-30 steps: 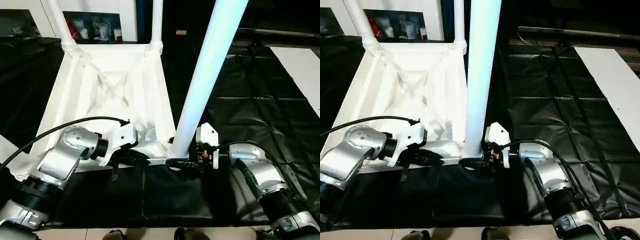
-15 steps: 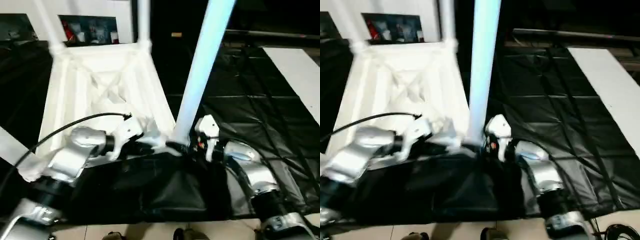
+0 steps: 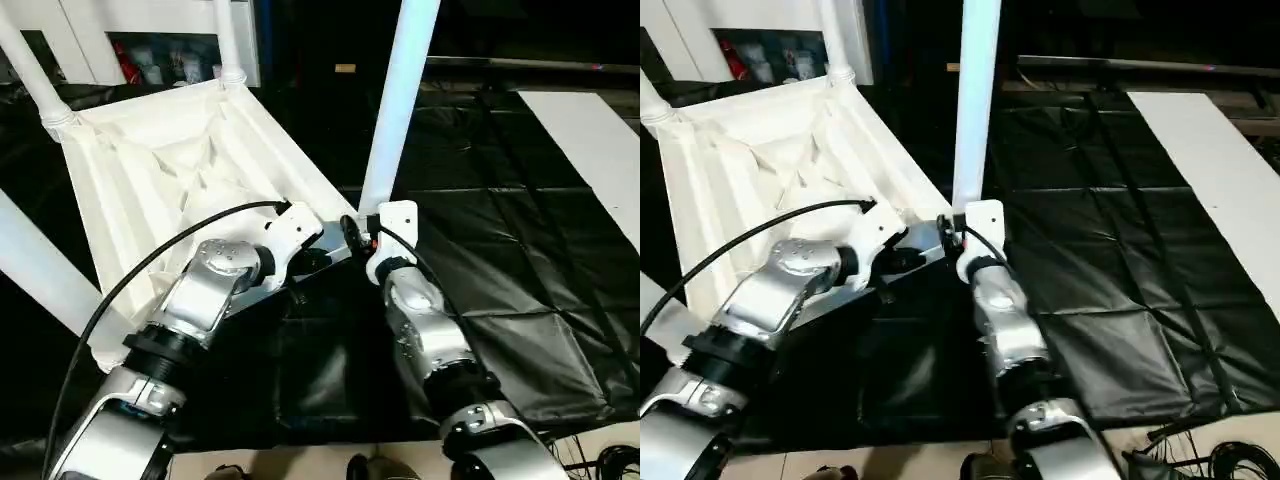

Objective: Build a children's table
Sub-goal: Rotate leg to tighten

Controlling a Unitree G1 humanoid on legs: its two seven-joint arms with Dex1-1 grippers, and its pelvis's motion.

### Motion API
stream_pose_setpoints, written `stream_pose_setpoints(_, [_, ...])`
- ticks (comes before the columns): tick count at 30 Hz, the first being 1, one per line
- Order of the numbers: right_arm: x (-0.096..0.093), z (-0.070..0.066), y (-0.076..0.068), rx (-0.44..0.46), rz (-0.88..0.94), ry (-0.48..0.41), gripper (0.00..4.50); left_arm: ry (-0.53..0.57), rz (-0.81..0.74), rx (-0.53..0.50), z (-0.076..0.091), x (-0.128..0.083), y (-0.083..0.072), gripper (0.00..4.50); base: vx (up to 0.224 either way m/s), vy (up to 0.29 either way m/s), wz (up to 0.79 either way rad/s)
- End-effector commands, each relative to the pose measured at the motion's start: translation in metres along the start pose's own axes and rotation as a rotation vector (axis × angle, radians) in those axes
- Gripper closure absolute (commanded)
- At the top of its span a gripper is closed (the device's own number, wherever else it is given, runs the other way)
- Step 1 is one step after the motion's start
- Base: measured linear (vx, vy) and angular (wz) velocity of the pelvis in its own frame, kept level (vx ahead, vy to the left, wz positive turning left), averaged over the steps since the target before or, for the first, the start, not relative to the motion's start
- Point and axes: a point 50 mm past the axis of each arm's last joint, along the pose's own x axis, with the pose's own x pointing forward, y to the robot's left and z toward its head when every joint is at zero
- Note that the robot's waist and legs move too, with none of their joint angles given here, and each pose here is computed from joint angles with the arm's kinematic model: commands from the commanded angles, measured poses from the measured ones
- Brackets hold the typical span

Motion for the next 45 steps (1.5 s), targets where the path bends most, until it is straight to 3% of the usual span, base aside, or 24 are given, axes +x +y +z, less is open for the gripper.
stream_pose_setpoints(1, [-0.003, -0.006, 0.005, 0.082, 0.055, 0.012, 1.25, 0.087, -0.009, -0.056, -0.026, 0.003, -0.006, 4.5, 0.0, 0.0, 0.0])
stream_pose_setpoints(5, [-0.002, 0.002, -0.001, 0.03, 0.077, -0.038, 1.03, 0.09, -0.017, -0.059, -0.028, 0.001, -0.005, 4.5, 0.0, 0.0, 0.0])
stream_pose_setpoints(7, [-0.003, 0.006, -0.014, 0.018, 0.08, -0.04, 0.7, 0.094, -0.023, -0.056, -0.03, -0.002, -0.005, 4.5, 0.0, 0.0, 0.0])
stream_pose_setpoints(10, [-0.007, 0.009, -0.022, 0.0, 0.159, -0.044, 0.66, 0.093, -0.038, -0.05, -0.03, -0.004, -0.005, 4.5, 0.0, 0.0, 0.0])
stream_pose_setpoints(14, [-0.03, 0.01, -0.035, -0.075, 0.5, -0.036, 0.66, 0.087, -0.132, -0.024, -0.033, -0.01, -0.011, 4.5, 0.0, 0.0, 0.0])
stream_pose_setpoints(21, [-0.052, 0.012, -0.054, -0.183, 0.8, 0.04, 0.66, 0.089, -0.367, 0.059, -0.04, -0.03, -0.024, 4.5, 0.0, 0.0, 0.0])
stream_pose_setpoints(26, [-0.059, 0.016, -0.055, -0.246, 0.934, 0.08, 0.66, 0.104, -0.459, 0.074, -0.045, -0.046, -0.025, 4.5, 0.0, 0.0, 0.0])
stream_pose_setpoints(32, [-0.066, 0.009, -0.051, -0.314, 1.066, 0.151, 0.66, 0.119, -0.464, 0.082, -0.048, -0.055, -0.022, 4.5, 0.0, 0.0, 0.0])
stream_pose_setpoints(41, [-0.062, 0.008, -0.049, -0.299, 1.07, 0.152, 0.66, 0.113, -0.47, 0.083, -0.047, -0.056, -0.022, 4.5, 0.0, 0.0, 0.0])
stream_pose_setpoints(45, [-0.062, 0.009, -0.05, -0.304, 1.073, 0.149, 1.05, 0.114, -0.47, 0.085, -0.047, -0.055, -0.021, 4.5, 0.0, 0.0, 0.0])
